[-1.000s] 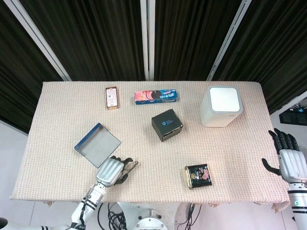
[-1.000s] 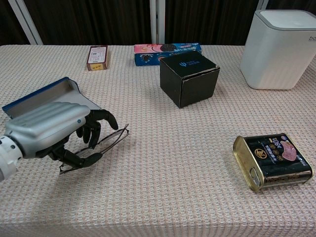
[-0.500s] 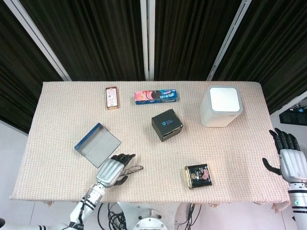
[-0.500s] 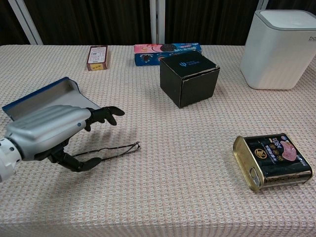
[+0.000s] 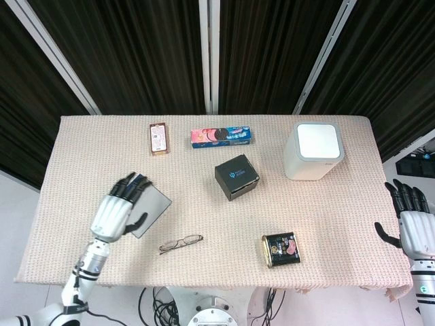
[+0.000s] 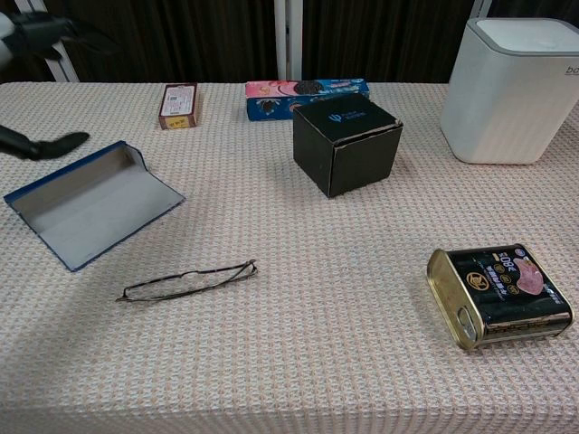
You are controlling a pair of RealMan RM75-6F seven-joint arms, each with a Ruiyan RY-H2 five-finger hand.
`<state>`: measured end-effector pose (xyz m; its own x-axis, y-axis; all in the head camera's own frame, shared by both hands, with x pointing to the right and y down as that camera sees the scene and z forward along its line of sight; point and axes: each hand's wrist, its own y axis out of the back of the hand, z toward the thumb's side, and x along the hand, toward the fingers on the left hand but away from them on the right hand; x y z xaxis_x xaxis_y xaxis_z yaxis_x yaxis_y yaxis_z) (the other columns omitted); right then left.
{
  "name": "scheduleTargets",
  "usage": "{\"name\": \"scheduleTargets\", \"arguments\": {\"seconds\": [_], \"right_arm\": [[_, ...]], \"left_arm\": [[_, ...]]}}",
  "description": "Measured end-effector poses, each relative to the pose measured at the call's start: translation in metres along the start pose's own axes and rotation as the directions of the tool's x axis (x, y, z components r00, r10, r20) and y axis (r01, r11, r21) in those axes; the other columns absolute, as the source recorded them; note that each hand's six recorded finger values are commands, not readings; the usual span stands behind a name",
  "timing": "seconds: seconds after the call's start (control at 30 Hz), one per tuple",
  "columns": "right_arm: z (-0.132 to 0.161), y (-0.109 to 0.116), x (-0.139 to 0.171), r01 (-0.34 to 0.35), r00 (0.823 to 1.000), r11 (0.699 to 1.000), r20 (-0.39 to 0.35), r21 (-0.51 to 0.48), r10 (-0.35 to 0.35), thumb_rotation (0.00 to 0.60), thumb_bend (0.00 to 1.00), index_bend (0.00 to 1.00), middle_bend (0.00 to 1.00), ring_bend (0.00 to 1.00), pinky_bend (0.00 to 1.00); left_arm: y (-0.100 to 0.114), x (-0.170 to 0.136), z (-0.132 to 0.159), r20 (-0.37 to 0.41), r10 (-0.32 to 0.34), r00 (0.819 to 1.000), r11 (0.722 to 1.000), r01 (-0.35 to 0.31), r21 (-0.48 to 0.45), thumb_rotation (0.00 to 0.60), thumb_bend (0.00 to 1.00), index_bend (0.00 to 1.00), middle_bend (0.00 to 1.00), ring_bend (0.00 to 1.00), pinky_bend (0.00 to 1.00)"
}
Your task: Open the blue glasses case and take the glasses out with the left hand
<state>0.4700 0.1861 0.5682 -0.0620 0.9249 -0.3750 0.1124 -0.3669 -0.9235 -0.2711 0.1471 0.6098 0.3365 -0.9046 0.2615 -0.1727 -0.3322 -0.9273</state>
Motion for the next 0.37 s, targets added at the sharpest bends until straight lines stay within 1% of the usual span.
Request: {"name": "scheduleTargets", "arguments": {"seconds": [0.07,0.17,0.2,0.3,0.37], "right_arm": [[0.001,0.002,0.001,0.019,1.0,1.0,-0.006,0.007,-0.019,0.6,0.22,0.0,0.0,0.0,0.0],[0.002,0.003,0.002,0.043,0.999,0.999,-0.01,0.024,-0.043,0.6,0.22,0.0,0.0,0.0,0.0],[0.002,0.004,0.001,0.049,0.999,0.998,-0.009,0.026,-0.049,0.6,0.22,0.0,0.0,0.0,0.0],[0.002,0.004,0.0,0.056,0.998,0.998,0.0,0.023,-0.056,0.6,0.22,0.0,0.0,0.0,0.0],[0.002,0.004,0.0,0.053,0.999,0.998,0.006,0.023,-0.053,0.6,0.22,0.0,0.0,0.0,0.0]], "left_arm": [[0.01,0.0,-0.022,-0.024,0.035,0.999,0.999,-0.034,0.03,0.6,0.27,0.13,0.06,0.0,0.1],[0.032,-0.008,-0.067,-0.077,0.081,0.994,0.992,-0.072,0.105,0.6,0.24,0.12,0.05,0.0,0.1],[0.042,-0.014,-0.087,-0.107,0.093,0.99,0.987,-0.078,0.14,0.6,0.23,0.1,0.05,0.0,0.1],[0.055,-0.032,-0.123,-0.188,0.093,0.978,0.983,-0.06,0.176,0.6,0.21,0.08,0.05,0.0,0.09],[0.056,-0.038,-0.134,-0.219,0.074,0.973,0.986,-0.039,0.159,0.6,0.2,0.07,0.05,0.0,0.09]]}}
